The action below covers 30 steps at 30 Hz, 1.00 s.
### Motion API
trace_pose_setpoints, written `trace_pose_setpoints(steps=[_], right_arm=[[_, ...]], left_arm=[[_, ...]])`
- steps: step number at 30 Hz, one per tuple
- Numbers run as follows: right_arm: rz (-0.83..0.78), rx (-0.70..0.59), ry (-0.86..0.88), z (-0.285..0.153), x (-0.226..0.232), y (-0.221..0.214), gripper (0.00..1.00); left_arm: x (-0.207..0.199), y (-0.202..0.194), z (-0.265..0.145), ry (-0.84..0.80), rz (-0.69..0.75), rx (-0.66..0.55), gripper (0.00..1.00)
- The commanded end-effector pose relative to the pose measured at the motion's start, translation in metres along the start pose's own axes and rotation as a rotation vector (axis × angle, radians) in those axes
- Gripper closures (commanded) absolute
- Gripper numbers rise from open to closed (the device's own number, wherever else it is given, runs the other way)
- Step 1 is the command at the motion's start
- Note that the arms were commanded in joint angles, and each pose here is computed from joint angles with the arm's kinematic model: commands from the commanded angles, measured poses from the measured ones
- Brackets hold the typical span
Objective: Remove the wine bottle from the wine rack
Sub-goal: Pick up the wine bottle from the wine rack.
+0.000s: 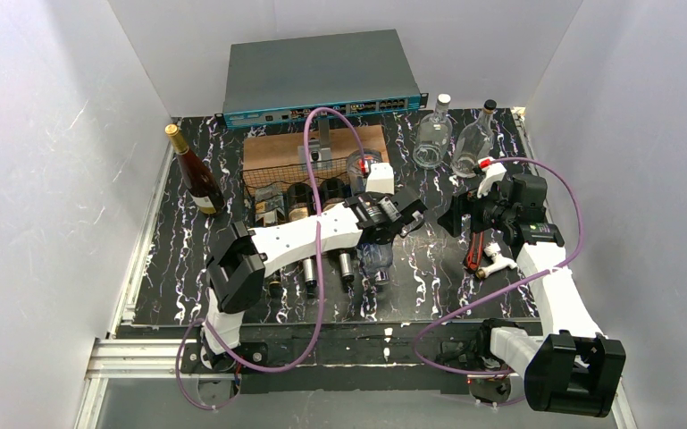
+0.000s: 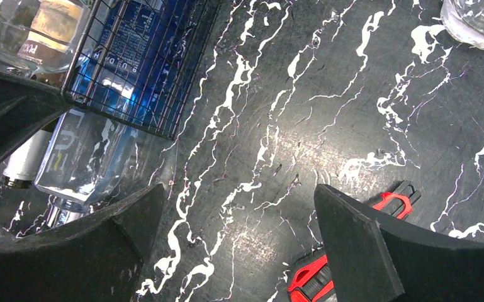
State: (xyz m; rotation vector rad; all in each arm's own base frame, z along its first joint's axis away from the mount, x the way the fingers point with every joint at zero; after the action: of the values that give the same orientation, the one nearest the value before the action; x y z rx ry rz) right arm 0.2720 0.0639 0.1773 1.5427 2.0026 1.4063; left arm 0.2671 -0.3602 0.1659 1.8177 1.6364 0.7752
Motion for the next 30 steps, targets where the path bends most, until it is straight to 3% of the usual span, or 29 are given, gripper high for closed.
trace_pose_setpoints(steps=[1,10,13,17,19,30], right_arm=[[-0.029,-0.056,-0.009,-0.004,0.000,0.014,0.02],[-0.029,-0.056,-0.013,-0.004,0.000,0.014,0.02],[-0.032,-0.059,-0.016,-0.005,-0.001,0.015,0.02],[-0.032,-0.059,-0.021,-0.005,-0.002,0.015,0.02],[-0.033,-0.060,-0.022,-0.005,-0.002,0.015,0.02],[-0.033,-0.060,-0.027,-0.005,-0.003,0.015,0.02]], left_arm=[[0.008,0.002,0.003,0.039,-0.013,-0.028,0.52],[0.007,0.006,0.002,0.032,-0.016,-0.038,0.59],[0.007,0.007,0.001,0.025,-0.017,-0.039,0.69],[0.007,0.011,-0.006,-0.002,-0.006,-0.040,0.94],[0.009,0.017,-0.013,-0.019,-0.003,-0.053,1.00],[0.021,0.044,-0.051,-0.086,0.095,-0.190,1.00]])
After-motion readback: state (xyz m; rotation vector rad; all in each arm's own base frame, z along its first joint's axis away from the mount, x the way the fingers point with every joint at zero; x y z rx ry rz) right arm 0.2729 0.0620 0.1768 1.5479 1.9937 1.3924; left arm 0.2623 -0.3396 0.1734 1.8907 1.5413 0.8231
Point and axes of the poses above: each gripper's point midway between its finger pads, its own z axis out along the fingers, its own x axis along the line the jaws close on, y = z × x, the point moved 3 cm from there along -z, back along the fingers, and after that the axes turned 9 degrees about z, right-handed, at the moved point
